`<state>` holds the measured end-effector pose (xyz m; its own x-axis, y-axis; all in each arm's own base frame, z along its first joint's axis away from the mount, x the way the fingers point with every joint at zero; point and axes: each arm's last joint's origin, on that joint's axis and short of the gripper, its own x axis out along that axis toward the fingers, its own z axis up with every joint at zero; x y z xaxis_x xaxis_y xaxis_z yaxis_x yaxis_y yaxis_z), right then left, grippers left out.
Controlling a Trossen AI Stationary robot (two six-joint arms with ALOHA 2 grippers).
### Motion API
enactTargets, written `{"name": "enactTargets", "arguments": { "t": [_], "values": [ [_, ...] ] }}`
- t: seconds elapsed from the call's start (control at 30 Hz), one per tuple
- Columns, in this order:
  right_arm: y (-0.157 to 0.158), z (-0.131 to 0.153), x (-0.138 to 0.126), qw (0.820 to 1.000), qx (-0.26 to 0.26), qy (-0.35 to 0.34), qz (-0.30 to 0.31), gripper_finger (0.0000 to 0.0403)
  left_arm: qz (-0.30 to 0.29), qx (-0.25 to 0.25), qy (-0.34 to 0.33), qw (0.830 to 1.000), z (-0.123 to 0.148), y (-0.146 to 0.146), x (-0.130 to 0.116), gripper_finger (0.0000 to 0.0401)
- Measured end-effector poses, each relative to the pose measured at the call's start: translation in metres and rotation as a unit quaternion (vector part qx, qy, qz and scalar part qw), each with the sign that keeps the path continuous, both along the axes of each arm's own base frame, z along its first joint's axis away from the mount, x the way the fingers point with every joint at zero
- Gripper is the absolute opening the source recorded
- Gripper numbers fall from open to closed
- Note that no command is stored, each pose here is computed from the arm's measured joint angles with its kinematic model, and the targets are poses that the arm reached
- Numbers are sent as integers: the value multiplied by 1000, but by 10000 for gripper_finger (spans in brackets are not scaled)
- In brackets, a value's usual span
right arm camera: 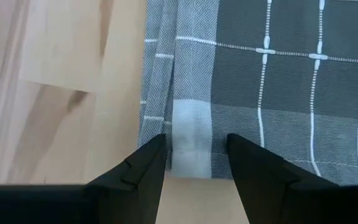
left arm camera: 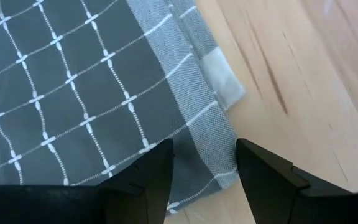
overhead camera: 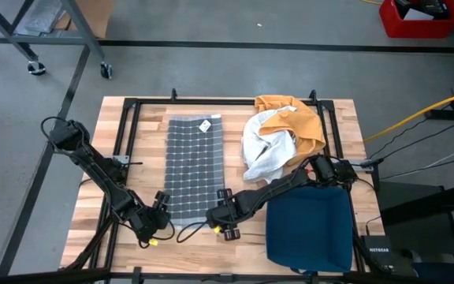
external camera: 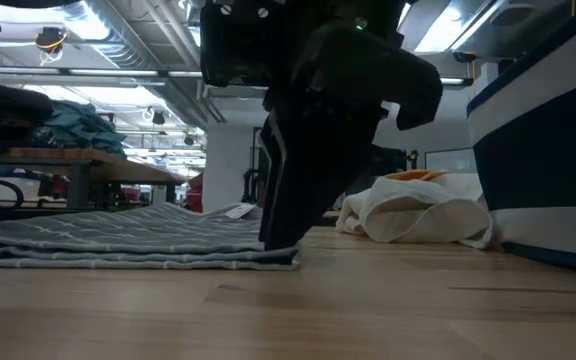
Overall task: Fold towel
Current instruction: Fold the gray towel
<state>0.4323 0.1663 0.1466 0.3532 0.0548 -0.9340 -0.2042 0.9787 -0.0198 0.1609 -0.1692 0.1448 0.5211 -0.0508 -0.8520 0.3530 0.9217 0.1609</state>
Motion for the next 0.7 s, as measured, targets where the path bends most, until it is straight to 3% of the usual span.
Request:
{"name": "enactTargets", "arguments": {
  "t": [0.33,0.53,0.7],
  "values": [
    [12,14,2,1000,18,-11,15,179,-26,-8,17,999,0,-1,-1,166],
    [14,26,7,999,21,-30,14,179,-51,-28,-19,998,4,-7,5,166],
    [14,25,5,999,18,-24,14,179,-83,-13,-33,996,2,-10,8,166]
  ]
}}
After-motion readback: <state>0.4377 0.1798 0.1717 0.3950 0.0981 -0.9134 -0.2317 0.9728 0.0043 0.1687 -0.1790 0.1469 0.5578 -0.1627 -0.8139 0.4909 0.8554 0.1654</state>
